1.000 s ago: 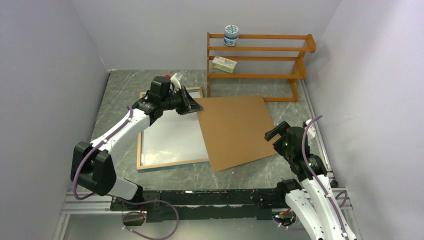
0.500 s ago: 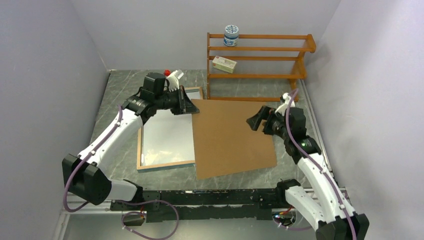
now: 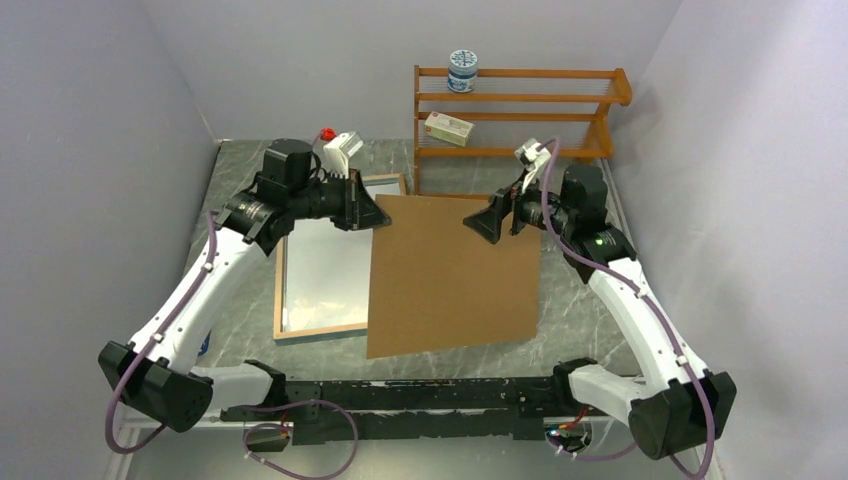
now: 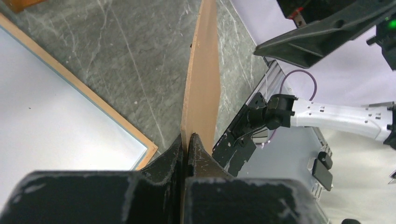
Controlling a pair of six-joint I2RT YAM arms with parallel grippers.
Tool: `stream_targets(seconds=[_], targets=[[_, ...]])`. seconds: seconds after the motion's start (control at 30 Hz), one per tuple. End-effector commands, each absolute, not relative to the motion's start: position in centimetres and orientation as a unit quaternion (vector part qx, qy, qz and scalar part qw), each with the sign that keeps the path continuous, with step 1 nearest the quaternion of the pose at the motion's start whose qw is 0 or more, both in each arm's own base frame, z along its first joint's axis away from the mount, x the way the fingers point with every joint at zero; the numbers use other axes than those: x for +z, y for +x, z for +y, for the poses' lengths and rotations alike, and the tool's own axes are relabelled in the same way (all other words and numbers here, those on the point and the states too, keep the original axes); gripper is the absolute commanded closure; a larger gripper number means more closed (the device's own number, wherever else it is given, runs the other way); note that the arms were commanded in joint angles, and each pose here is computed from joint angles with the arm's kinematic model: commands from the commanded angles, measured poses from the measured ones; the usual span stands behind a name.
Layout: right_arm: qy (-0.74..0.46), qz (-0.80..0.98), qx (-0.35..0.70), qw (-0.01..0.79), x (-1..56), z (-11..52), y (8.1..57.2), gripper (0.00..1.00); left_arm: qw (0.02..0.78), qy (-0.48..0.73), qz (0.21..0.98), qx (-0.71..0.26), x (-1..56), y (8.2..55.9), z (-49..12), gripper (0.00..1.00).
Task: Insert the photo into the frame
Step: Turn over the photo frame item at the center of the board.
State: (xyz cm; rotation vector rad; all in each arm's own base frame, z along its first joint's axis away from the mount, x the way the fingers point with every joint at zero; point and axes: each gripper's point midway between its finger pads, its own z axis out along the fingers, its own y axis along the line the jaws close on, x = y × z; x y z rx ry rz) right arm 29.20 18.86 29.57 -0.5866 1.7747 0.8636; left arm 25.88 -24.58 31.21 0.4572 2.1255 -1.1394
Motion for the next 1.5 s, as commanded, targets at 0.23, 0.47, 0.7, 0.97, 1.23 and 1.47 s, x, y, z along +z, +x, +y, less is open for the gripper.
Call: stream_targets(seconds=[0.23,0.47,0.7,0.97,1.23,1.47], targets=[[-0.426,0.695,0.326,0.48,31.1,22.1,29.2,0.06,0.423,0.311,0.764,-0.375,37.5,23.9,-22.5,0.97],[-0.474,0.661,0.403,0.42,31.9,23.7,25.9,0.2,0.449,0.39,0.708,-0.38,39.7,21.5,-22.4,0.98],[-0.507,0.626,0.428,0.409,32.8,24.6,23.0,0.37,0.456,0.436,0.669,-0.394,41.0,19.6,-22.5,0.97],[-0.54,0.619,0.429,0.376,32.6,26.4,21.5,0.61,0.452,0.445,0.665,-0.395,41.4,20.1,-22.9,0.97],[-0.544,0.602,0.431,0.395,33.1,26.0,20.3,1.0,0.463,0.43,0.67,-0.39,41.8,20.4,-22.7,0.97],[-0.549,0.565,0.451,0.42,34.6,26.2,19.0,1.0,0.473,0.378,0.692,-0.393,42.5,21.5,-22.7,0.31]])
